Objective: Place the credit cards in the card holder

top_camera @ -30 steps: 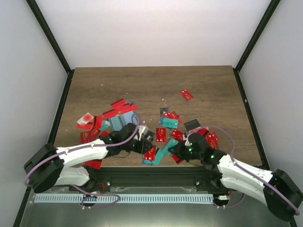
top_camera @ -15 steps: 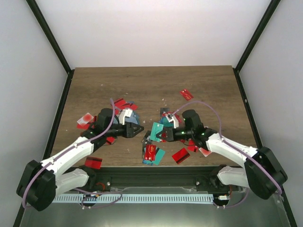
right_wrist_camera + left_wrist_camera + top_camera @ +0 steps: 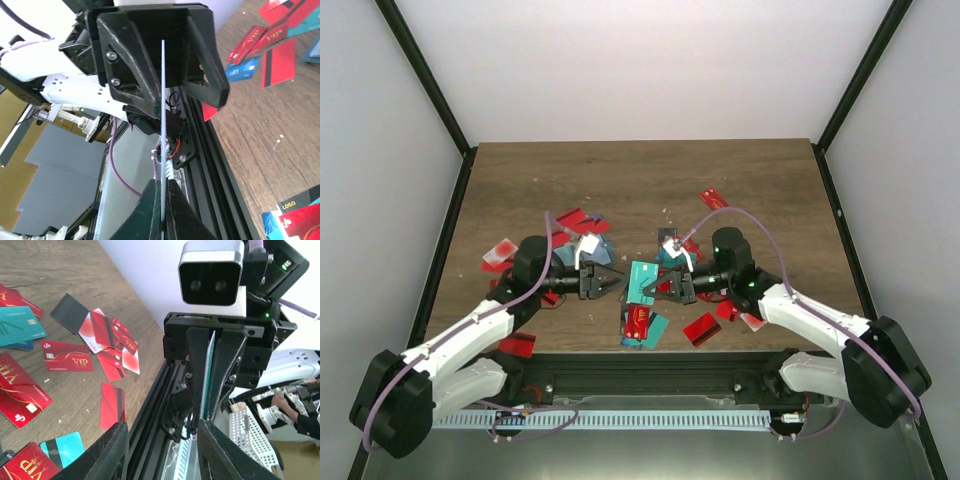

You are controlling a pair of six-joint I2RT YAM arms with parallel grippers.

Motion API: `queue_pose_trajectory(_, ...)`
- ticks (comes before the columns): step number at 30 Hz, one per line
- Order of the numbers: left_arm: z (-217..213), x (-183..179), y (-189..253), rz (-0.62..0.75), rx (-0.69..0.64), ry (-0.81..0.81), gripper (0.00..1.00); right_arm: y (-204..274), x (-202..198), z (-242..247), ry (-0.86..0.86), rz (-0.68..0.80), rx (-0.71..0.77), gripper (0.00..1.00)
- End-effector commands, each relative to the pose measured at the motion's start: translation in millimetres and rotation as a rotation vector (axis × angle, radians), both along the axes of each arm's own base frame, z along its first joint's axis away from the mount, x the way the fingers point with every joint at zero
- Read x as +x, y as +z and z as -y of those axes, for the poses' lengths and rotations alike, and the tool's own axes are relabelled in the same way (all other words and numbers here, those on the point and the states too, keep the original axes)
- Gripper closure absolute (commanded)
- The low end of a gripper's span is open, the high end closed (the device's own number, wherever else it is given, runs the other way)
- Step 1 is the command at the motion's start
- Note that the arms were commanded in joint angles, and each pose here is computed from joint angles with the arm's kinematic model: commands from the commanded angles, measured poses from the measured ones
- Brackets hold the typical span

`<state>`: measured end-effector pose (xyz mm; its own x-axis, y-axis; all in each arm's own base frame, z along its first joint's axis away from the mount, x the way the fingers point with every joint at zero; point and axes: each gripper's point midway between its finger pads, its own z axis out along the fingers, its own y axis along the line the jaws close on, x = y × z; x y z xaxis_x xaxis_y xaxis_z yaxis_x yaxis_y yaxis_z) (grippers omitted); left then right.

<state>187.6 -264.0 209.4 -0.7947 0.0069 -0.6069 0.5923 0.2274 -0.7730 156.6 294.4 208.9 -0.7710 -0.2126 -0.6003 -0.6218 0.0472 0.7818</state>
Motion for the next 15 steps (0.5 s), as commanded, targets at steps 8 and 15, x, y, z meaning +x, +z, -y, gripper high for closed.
queue_pose_trajectory(8,10.8,-20.7,16.6,0.036,-0.076,-0.106,0.62,26.3,-7.8,-0.2,0.076,0.084,0.082,0.99)
queue_pose_trajectory(15,11.6,-23.3,21.2,0.052,-0.085,-0.110,0.66,28.1,-6.1,-1.6,0.080,0.086,0.081,0.99)
